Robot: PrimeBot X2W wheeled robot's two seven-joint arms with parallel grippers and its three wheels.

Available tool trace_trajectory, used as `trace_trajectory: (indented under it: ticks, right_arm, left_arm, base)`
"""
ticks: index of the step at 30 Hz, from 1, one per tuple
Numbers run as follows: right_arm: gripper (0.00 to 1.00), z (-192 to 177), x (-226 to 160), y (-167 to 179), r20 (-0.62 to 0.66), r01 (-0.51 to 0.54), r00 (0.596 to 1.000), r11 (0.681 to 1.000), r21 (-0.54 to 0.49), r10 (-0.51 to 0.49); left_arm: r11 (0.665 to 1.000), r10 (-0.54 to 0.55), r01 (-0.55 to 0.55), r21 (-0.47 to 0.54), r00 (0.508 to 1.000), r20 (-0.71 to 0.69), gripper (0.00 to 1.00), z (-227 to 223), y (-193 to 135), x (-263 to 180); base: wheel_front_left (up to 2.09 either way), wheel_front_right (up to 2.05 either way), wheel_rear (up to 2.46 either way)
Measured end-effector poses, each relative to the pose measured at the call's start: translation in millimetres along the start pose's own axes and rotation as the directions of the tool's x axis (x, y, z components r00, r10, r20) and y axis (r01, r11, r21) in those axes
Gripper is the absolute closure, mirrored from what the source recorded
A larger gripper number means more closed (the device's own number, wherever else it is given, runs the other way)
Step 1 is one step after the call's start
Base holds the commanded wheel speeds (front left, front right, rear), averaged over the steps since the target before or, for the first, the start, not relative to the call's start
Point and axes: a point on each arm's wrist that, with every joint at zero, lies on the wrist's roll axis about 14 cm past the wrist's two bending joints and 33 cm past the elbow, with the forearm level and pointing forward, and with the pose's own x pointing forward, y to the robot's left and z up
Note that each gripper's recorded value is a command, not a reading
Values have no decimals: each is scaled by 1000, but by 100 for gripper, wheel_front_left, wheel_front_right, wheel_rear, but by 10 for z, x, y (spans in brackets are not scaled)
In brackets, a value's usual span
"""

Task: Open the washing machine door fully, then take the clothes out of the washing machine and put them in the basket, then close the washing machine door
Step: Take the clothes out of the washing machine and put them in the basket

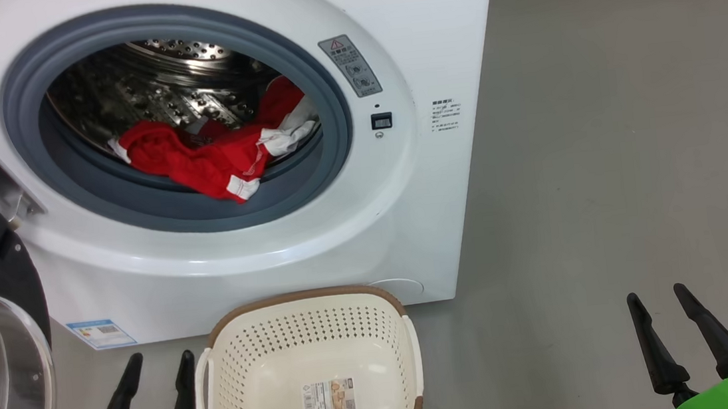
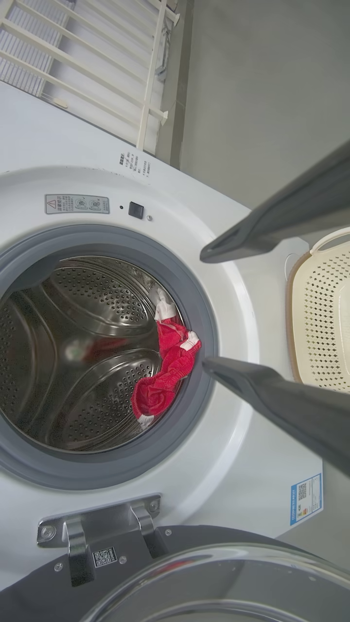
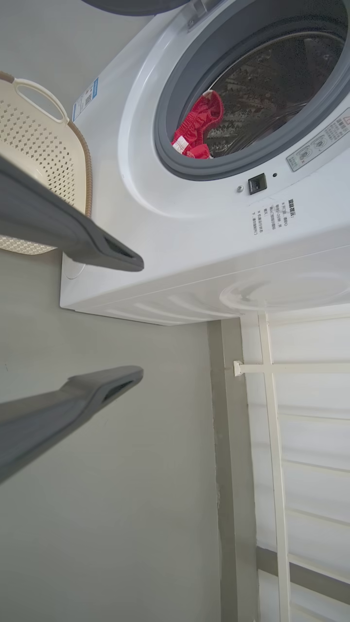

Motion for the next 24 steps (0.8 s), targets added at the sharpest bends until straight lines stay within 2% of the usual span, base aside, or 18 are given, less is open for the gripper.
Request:
trace_trajectory:
  ticks: [7,11,24]
  right_arm:
    - [0,-19,7,0,-6,1,1000,1000,1,-1]
    - [0,-3,63,15,1,0,1000,1000,8,0]
    - [0,-163,404,3,-29,21,999,999,39,-19]
  left_arm:
    - [1000,5,-5,-2,1000,-21,0,-69,12,0]
    - [1000,-4,5,16,997,-81,0,-265,-20,40]
    - [989,-98,107,104,991,-87,0,-319,-265,1266]
  base:
    - [0,0,0]
    - [0,0,0]
    - [0,0,0]
